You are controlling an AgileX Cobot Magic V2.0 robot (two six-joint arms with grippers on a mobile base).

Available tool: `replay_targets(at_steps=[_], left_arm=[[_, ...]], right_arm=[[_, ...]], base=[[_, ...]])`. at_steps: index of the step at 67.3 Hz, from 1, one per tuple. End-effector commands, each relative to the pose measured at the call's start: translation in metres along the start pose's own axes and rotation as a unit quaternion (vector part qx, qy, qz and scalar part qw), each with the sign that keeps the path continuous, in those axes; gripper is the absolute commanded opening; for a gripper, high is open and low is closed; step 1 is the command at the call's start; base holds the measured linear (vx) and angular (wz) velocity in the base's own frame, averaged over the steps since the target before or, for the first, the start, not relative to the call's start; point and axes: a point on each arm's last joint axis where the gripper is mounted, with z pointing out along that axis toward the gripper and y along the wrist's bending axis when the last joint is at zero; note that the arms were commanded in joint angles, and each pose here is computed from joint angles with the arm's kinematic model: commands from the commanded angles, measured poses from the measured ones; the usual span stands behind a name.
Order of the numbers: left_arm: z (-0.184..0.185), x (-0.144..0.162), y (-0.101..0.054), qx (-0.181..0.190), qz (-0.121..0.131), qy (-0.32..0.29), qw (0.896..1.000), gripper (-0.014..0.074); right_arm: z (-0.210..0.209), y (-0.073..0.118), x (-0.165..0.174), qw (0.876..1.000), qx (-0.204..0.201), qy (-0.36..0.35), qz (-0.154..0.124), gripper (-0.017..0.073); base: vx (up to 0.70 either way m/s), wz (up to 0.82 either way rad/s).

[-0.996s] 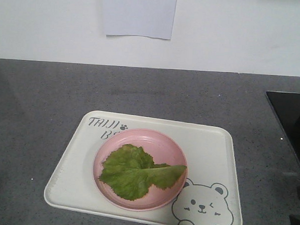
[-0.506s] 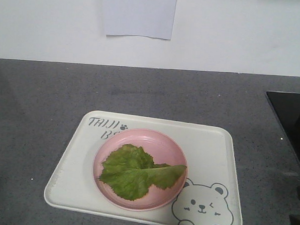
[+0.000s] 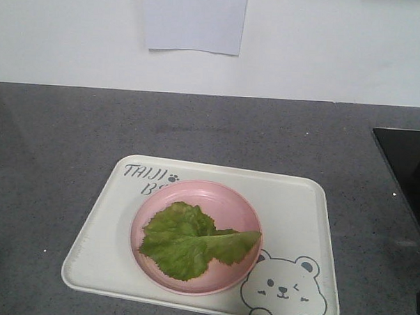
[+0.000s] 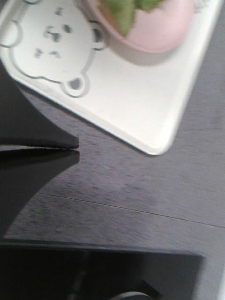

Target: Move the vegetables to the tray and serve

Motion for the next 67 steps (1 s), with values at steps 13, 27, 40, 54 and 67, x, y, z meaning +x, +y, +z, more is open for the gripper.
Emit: replay_targets(at_steps=[13, 27, 40, 54, 67], left_arm=[[0.0, 0.001, 0.0, 0.001, -0.003, -0.034, 0.999, -0.0006], [0.0, 0.001, 0.0, 0.001, -0.003, -0.034, 0.999, -0.0006], [0.0, 0.001, 0.0, 0.001, -0.003, -0.034, 0.999, -0.0006], [0.0, 0.001, 0.0, 0.001, -0.003, -0.034, 0.999, -0.0006], [0.0, 0.001, 0.0, 0.001, -0.003, -0.034, 0.999, -0.0006]], right_arm=[[-0.01, 0.0, 0.038, 0.969, 0.047, -0.244, 0.001, -0.0007], [-0.003, 0.003, 0.071, 0.956, 0.046, -0.29, 0.019, -0.0006], [0.004, 0.0, 0.095, 0.95, 0.072, -0.299, 0.055, -0.0006], [0.009, 0.002, 0.112, 0.946, 0.077, -0.311, 0.054, -0.0006], [0.011, 0.002, 0.114, 0.948, 0.077, -0.305, 0.053, -0.0006]], base=[[0.0, 0.0], [0.0, 0.0], [0.0, 0.0], [0.0, 0.0], [0.0, 0.0]])
